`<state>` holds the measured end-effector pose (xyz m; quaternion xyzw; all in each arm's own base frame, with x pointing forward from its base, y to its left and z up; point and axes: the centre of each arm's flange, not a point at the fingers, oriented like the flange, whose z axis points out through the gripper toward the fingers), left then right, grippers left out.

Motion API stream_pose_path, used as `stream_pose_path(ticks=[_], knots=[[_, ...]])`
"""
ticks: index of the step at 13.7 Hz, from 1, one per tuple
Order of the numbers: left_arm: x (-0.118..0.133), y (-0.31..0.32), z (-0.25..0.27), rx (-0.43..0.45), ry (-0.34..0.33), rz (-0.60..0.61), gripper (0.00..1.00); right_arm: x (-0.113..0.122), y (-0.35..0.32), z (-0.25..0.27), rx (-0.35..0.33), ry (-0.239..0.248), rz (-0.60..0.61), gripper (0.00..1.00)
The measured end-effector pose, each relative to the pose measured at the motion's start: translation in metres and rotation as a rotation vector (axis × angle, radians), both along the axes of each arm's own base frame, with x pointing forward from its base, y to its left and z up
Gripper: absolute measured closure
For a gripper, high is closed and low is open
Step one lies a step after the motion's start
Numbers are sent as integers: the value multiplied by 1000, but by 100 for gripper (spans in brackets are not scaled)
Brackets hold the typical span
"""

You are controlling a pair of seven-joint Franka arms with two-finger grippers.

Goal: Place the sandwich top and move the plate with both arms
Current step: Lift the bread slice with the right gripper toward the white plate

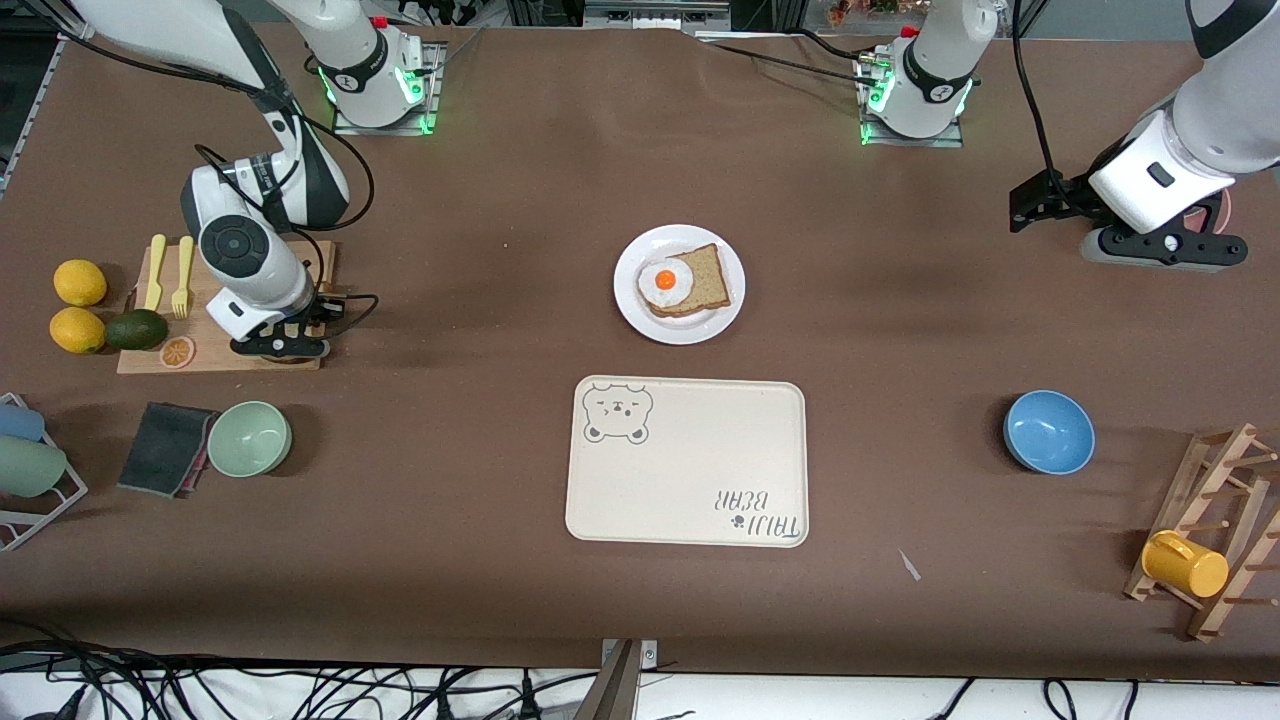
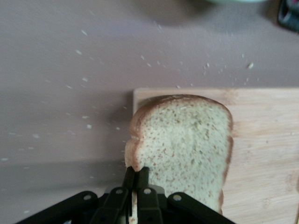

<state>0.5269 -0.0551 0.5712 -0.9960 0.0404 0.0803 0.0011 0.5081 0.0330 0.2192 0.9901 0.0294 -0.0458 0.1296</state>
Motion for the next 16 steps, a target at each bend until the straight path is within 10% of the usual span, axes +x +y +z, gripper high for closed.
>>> stream_pose_path(ticks=[6, 16], knots=[[0, 0, 0, 0, 1, 0, 0, 19, 72, 80, -23, -13, 76, 95], [0, 0, 0, 0, 1, 1, 0, 12, 302, 135, 166, -33, -19, 95]])
